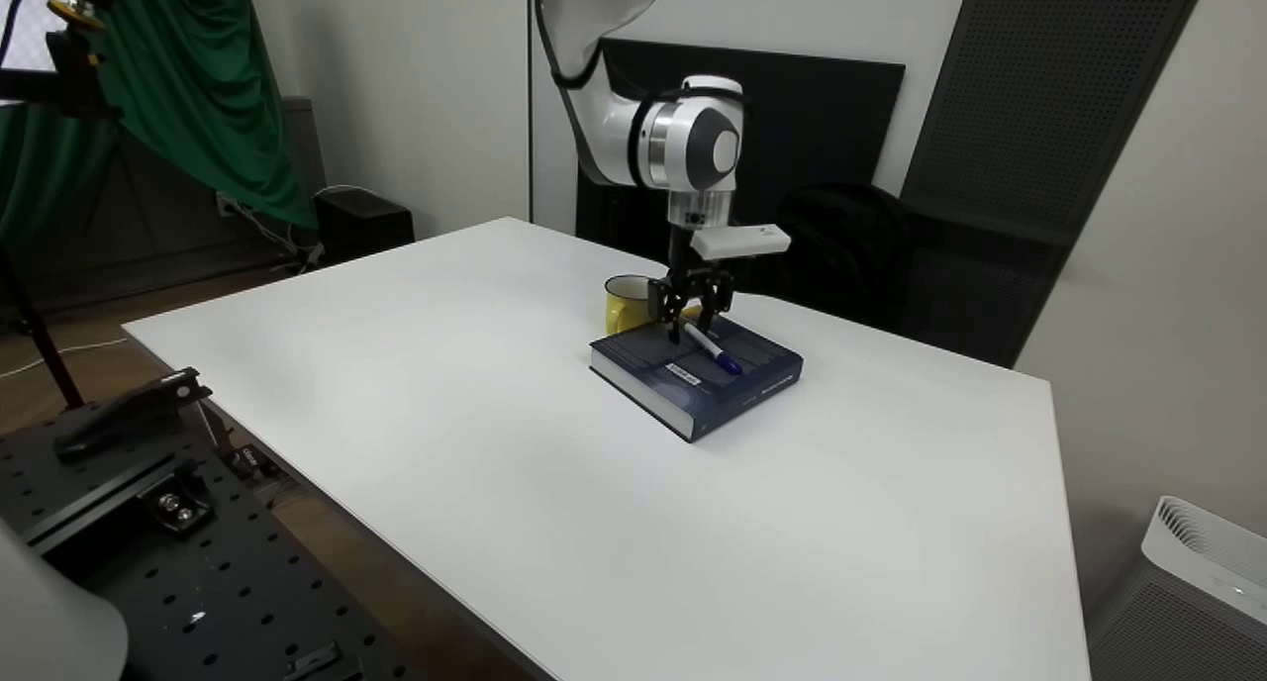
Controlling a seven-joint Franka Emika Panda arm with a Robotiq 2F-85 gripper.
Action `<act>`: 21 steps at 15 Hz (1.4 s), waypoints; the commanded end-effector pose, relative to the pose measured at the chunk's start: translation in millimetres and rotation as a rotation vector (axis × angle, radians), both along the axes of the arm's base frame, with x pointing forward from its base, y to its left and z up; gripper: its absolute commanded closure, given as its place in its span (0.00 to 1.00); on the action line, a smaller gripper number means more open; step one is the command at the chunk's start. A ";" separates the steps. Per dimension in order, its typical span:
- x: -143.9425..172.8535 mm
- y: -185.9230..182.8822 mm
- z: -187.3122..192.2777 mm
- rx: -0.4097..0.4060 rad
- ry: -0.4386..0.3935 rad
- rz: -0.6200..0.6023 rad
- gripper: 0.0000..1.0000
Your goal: Put the blue marker inside the yellow mug
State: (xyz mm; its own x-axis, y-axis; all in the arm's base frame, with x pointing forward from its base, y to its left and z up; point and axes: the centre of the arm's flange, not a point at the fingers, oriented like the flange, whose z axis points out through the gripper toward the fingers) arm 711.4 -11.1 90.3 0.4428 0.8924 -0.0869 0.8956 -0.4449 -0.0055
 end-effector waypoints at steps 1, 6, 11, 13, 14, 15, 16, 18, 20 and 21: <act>10.0 -4.1 -10.3 -0.033 0.011 -0.036 0.81; 14.4 -24.6 -9.0 -0.095 0.051 -0.061 0.94; 30.4 -61.0 16.1 -0.174 0.175 -0.093 0.94; 36.4 -64.6 29.1 -0.197 0.196 -0.096 0.94; 39.2 -61.1 36.1 -0.205 0.200 -0.088 0.94; 41.6 -57.6 41.7 -0.210 0.200 -0.082 0.94; 44.6 -50.9 48.4 -0.208 0.200 -0.073 0.94; 50.6 -36.0 62.1 -0.197 0.197 -0.049 0.94; 56.7 -17.8 78.0 -0.185 0.186 -0.021 0.94; 59.8 -7.4 87.7 -0.181 0.174 -0.005 0.94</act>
State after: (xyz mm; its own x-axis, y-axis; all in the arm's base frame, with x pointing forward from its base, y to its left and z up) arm 741.4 -39.0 159.3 0.4359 0.8382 -0.3277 0.8683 -0.4874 -0.0916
